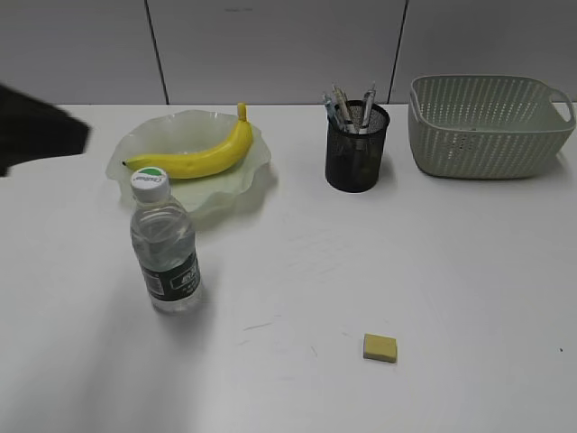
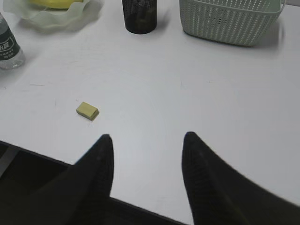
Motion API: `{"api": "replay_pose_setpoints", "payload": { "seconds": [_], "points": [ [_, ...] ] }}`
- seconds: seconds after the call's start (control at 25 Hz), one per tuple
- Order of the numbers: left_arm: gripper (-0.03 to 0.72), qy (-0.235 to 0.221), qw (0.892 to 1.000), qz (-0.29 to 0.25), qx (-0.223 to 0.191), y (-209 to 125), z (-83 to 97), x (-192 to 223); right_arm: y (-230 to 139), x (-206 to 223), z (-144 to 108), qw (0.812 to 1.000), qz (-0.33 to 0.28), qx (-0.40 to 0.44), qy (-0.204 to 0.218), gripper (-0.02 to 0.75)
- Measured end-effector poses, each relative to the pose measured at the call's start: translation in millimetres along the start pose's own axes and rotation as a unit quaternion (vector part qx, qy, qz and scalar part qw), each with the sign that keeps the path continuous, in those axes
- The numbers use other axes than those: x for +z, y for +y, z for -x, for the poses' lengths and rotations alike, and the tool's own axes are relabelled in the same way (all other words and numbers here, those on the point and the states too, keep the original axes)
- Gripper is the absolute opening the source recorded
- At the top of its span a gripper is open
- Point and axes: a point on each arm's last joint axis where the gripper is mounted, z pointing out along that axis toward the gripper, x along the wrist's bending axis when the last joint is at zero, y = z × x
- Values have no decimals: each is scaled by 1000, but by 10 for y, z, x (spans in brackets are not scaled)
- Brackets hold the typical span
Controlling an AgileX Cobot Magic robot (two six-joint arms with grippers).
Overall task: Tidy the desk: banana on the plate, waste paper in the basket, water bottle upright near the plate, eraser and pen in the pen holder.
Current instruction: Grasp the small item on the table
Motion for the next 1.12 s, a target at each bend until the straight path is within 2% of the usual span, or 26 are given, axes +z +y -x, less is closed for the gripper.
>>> {"api": "replay_pose_setpoints", "payload": {
  "seconds": [0.08,0.16,0.24,0.36,0.44,0.52,0.6,0.72,1.12],
  "points": [
    [227,-46,997,-14,66,220,152,299,-1,0,-1,1000,-1,0,0,377],
    [235,-90,982,-41,162,404,449,669,-1,0,-2,1000,-1,1,1,372],
    [241,-130,950,-86,271,394,832,1076,-1,0,-2,1000,-1,1,1,372],
    [255,-171,898,-138,382,227,1331,1587,-1,0,-2,1000,-1,1,1,371],
    [276,-192,875,-169,411,68,1557,1878,-2,0,-2,1000,-1,1,1,367],
    [312,-204,862,-189,425,-61,1692,2081,-2,0,-2,1000,-1,1,1,360],
    [362,-209,857,-202,426,-147,1751,2236,-2,0,-2,1000,-1,2,1,355],
    [417,-212,860,-208,416,-221,1789,2409,-2,0,-2,1000,-1,2,1,350],
    [435,-213,862,-220,405,-461,1834,2719,-4,0,-2,1000,-2,2,1,350]
  ]
}}
